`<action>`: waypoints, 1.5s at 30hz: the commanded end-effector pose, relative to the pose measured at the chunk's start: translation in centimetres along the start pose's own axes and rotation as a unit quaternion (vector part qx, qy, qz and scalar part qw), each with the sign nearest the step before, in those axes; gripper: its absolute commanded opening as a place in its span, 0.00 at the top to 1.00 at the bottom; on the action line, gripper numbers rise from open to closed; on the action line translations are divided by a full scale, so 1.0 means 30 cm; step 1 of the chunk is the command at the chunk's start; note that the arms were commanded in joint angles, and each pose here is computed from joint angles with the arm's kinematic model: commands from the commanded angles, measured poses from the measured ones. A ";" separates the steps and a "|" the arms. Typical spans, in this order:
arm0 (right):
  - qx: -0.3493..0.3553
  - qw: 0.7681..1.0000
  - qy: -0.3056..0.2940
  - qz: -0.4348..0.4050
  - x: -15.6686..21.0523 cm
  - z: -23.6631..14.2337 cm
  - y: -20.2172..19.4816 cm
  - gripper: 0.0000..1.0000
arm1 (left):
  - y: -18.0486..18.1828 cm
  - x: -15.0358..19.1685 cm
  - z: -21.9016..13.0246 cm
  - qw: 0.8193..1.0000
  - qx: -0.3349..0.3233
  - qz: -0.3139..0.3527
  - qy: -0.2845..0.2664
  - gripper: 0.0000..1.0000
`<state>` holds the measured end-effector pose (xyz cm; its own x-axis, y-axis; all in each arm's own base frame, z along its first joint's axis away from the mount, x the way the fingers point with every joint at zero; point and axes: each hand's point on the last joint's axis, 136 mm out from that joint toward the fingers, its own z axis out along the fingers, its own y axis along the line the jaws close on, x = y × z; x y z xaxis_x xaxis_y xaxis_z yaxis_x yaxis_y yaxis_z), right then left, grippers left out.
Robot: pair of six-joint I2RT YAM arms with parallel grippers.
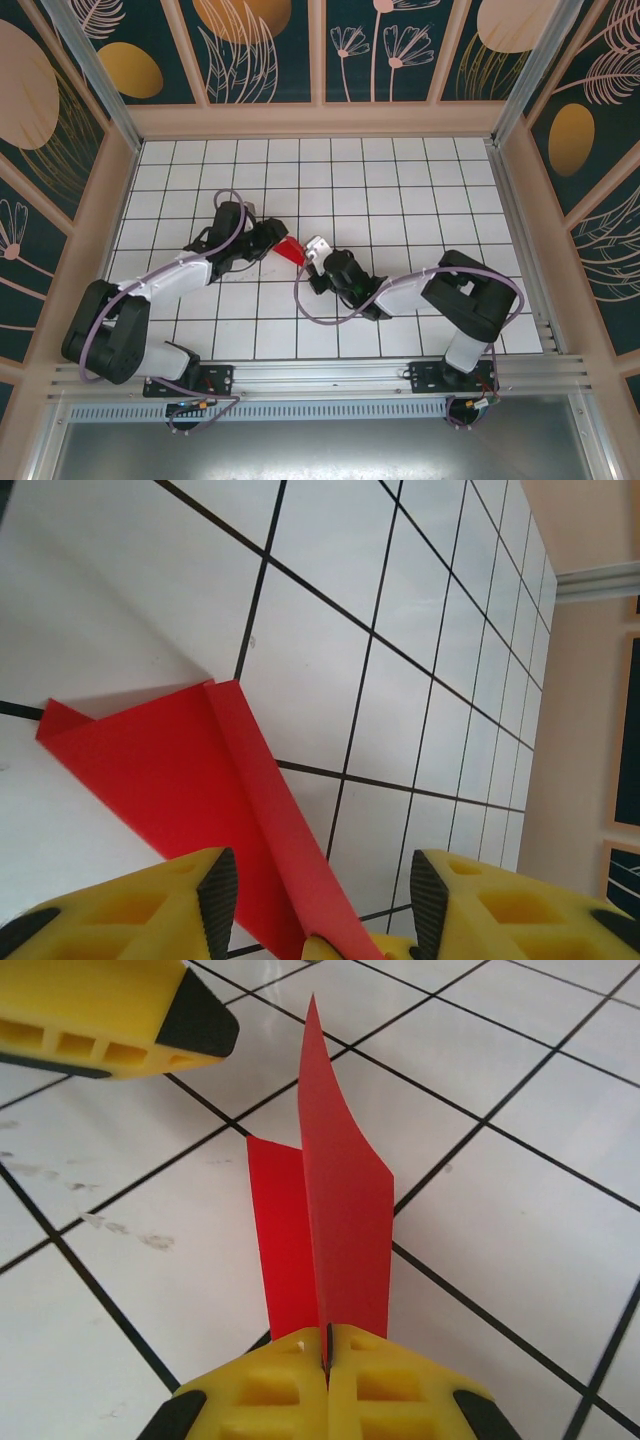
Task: Fold a paper plane with a square sheet of paper (pick it up from the middle)
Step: Fold the wing for the fifth time at the center of the table.
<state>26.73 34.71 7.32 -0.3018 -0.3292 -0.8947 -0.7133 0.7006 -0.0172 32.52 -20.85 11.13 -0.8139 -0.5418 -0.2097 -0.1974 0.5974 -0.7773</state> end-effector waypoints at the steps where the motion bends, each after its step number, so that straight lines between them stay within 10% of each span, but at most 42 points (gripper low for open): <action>1: -0.064 0.996 0.008 0.055 0.005 -0.017 0.042 1.00 | 0.011 0.016 -0.014 1.000 0.016 0.012 -0.004 0.48; 45: -0.248 0.910 0.064 0.328 0.042 0.043 0.035 1.00 | 0.000 0.239 0.074 0.981 0.157 0.057 0.097 0.70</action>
<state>25.92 34.89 4.17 -0.8206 -0.0534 -0.5691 -0.5234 0.4702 0.7106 27.32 -25.18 6.93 -0.9167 -0.3614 -0.1705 -0.0126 0.4528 -0.8915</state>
